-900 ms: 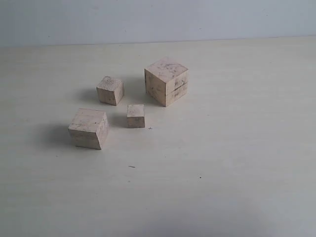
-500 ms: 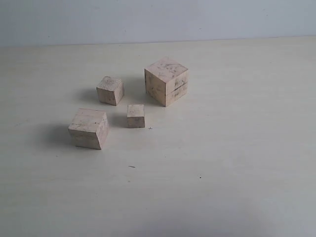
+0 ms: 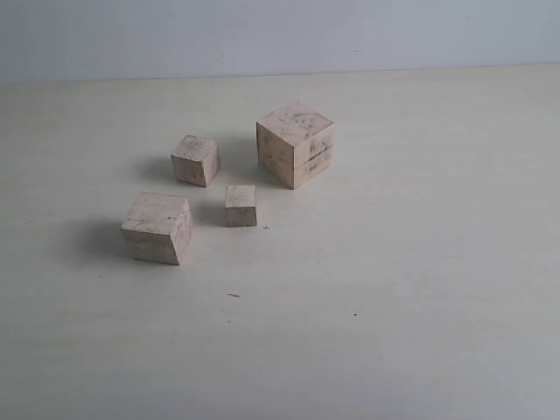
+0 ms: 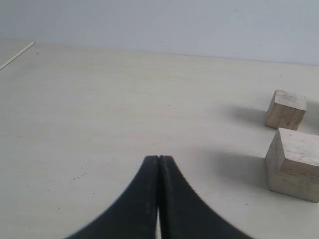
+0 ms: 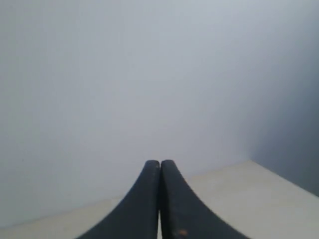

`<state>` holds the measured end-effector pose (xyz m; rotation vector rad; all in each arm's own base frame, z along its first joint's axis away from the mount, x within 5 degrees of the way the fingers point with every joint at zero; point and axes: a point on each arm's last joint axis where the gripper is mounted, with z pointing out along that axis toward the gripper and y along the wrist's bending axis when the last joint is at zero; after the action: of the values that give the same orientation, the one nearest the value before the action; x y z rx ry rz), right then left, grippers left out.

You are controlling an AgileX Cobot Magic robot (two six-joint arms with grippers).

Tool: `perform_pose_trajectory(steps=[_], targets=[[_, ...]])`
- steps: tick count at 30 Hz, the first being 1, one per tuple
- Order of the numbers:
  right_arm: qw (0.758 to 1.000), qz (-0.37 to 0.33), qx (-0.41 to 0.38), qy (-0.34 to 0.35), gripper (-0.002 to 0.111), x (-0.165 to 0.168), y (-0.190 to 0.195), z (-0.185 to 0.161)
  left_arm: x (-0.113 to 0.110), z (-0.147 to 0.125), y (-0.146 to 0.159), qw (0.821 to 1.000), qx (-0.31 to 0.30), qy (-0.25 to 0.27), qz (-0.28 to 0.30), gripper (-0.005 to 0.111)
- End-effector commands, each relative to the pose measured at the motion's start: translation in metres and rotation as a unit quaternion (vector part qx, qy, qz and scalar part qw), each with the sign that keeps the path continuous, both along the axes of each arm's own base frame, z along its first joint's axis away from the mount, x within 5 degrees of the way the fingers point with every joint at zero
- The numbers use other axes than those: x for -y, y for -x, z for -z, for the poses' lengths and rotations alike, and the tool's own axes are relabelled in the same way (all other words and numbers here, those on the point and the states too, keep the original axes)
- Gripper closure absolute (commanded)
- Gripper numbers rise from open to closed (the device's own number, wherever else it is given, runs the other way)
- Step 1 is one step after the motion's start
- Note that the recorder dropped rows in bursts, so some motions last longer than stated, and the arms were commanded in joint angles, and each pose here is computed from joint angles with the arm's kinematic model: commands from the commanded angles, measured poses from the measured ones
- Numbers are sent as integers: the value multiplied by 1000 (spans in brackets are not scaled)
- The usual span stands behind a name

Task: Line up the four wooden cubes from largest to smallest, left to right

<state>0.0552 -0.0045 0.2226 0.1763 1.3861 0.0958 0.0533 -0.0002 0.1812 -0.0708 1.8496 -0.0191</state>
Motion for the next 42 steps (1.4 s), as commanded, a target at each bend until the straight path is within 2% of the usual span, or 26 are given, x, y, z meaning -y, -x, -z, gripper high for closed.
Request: perform_pose_trajectory(steps=[1,3,7,10,13,17,20,23,26,28,31,33,36,38,42], targets=[[995,15,94,-22,108,4,5,-15,0,0,0,1000,7,0,0,107],[990,8,124,-61,108,5,7,-19,0,0,0,1000,7,0,0,107],[982,2,179,-57,108,4,19,-59,0,0,0,1000,7,0,0,107],[982,-1,186,-33,108,2,22,-98,0,0,0,1000,7,0,0,107],[989,-2,150,12,108,-1,14,-139,0,0,0,1000,7,0,0,107],[994,-32,106,9,108,-4,-7,-192,0,0,0,1000,7,0,0,107],[994,-89,60,5,108,-15,-36,-214,0,0,0,1000,7,0,0,107],[988,-148,-16,27,108,-36,-78,-219,0,0,0,1000,7,0,0,107],[971,-207,-100,67,108,-68,-120,-210,0,0,0,1000,7,0,0,107],[948,-248,-177,95,108,-95,-146,-193,0,0,0,1000,7,0,0,107],[887,-290,-325,154,108,-132,-182,-150,0,0,0,1000,7,0,0,107],[830,-305,-431,178,108,-152,-200,-113,0,0,0,1000,7,0,0,107],[762,-307,-535,197,108,-168,-219,-66,0,0,0,1000,7,0,0,107],[748,-305,-556,195,108,-174,-229,-47,0,0,0,1000,7,0,0,107],[740,-306,-571,179,108,-184,-241,-21,0,0,0,1000,7,0,0,107]])
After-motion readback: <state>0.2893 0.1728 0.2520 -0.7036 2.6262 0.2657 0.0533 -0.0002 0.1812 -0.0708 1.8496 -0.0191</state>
